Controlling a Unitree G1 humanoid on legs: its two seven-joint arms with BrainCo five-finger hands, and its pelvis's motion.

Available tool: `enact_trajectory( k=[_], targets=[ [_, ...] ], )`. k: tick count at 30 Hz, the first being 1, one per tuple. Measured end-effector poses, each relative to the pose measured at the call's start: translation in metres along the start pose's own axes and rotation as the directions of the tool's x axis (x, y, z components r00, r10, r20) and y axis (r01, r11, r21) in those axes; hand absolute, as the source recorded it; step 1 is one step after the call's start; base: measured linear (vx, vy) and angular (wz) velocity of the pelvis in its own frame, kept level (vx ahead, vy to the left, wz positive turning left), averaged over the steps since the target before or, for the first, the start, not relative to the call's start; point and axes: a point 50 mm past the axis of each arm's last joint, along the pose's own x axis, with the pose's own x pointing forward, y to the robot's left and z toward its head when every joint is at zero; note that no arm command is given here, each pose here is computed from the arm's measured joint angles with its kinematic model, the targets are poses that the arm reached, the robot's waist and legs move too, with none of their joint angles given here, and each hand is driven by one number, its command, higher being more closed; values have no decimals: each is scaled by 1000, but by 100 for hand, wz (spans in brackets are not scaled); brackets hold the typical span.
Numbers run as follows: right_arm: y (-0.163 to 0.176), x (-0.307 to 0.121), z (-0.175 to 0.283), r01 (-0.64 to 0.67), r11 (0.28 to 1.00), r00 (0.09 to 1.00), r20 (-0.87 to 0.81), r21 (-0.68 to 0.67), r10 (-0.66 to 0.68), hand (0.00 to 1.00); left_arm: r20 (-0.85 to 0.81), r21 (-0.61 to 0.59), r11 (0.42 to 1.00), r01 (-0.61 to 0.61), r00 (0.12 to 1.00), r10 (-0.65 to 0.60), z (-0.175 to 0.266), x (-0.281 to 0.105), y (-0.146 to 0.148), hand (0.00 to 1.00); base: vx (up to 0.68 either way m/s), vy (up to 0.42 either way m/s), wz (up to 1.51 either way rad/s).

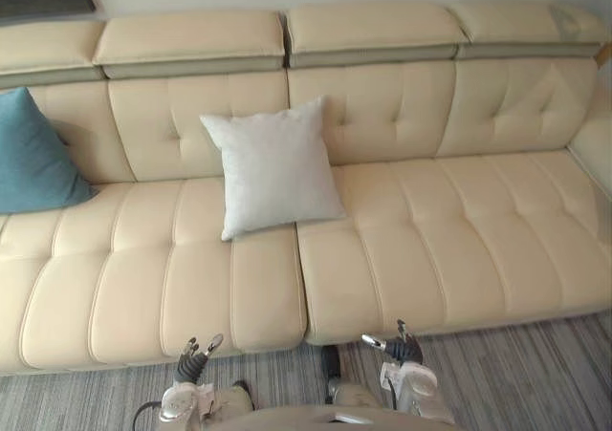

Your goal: Pick up cushions and gather them together orderly.

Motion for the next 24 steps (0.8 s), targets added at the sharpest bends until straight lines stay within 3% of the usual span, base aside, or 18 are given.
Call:
enact_trajectory(
  k=[5, 12, 18, 24],
  targets=[
    [15, -13, -16, -37, 999, 999, -34, 23, 38, 0, 64, 23, 1000, -9, 998, 8, 13, 1, 8, 0, -186, -49, 48],
    [20, 6, 26, -44, 999, 995, 94, 3, 44, 0, 51, -21, 999, 42, 998, -41, 10, -3, -17, 0, -383, -182, -3],
    [1, -1, 1, -1, 1000, 1000, 14, -32, 1, 0, 28, -13, 999, 49, 998, -49, 3, -6, -18, 0, -316, -7, 27],
    [5, -10, -23, -15, 999, 997, -76, -34, 13, 0, -41, 19, 999, 26, 999, -25, -15, -8, -5, 0, -122, 202, -19]
  ],
)
